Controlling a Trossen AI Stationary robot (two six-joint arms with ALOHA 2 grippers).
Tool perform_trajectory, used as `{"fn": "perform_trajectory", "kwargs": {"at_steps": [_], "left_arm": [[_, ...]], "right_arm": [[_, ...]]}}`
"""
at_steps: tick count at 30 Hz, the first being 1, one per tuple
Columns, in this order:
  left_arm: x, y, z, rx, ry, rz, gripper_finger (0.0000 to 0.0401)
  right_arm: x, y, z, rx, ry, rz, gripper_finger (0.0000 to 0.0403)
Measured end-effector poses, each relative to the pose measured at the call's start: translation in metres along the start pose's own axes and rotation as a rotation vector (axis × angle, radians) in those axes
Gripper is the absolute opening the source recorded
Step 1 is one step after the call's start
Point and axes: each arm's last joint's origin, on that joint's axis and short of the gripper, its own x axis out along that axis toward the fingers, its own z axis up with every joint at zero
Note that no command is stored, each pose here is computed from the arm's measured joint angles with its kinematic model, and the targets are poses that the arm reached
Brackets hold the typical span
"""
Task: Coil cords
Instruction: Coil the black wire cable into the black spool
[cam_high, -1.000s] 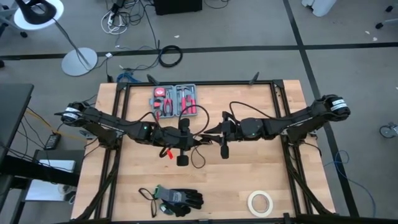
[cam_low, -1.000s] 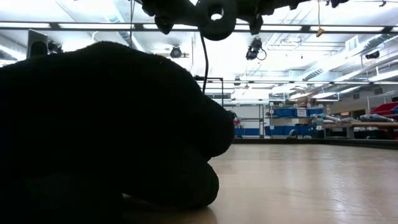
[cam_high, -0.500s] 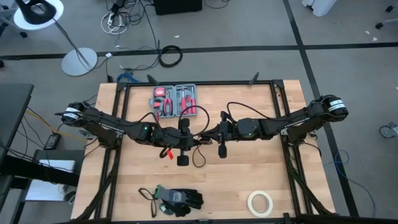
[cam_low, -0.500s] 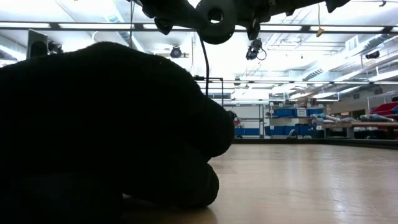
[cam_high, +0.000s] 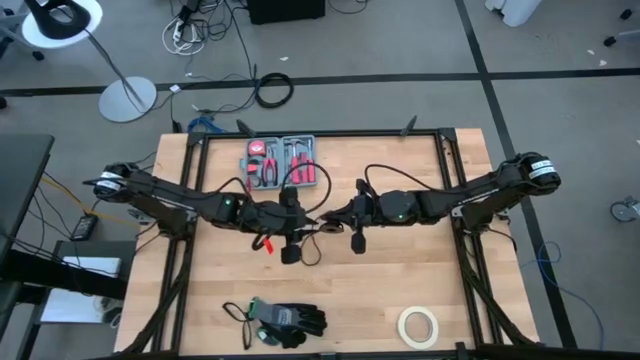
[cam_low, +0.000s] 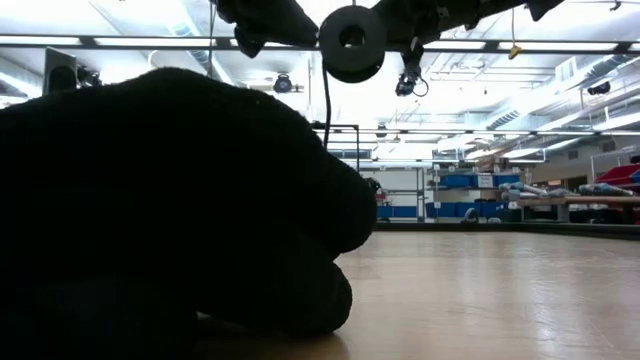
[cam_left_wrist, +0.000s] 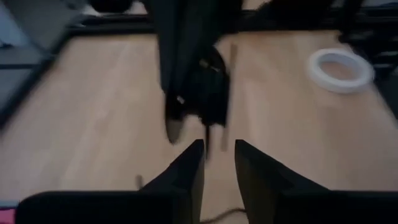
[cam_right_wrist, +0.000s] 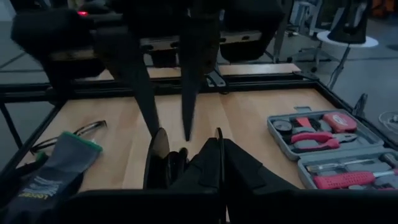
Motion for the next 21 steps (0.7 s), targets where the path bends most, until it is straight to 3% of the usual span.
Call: {"fn": "perform_trajectory", "kwargs": {"at_steps": [4, 9, 21], "left_arm": [[-0.001, -0.003, -0.003, -0.037, 0.04, -0.093, 0.0094], [-0.002, -0.004, -0.006, -0.056, 0.079, -0.131, 0.0095], [0.01, -0.011, -0.001, -0.023, -0.023, -0.085, 0.0095]], "right_arm": [[-0.001, 0.003, 0.006, -0.031, -0.057, 0.017, 0.0001], [-0.003, 0.003, 0.007, -0.015, -0.179, 0.05, 0.0001], [-0.019, -0.006, -0.028, 0.064, -0.404, 0.054, 0.0]]}}
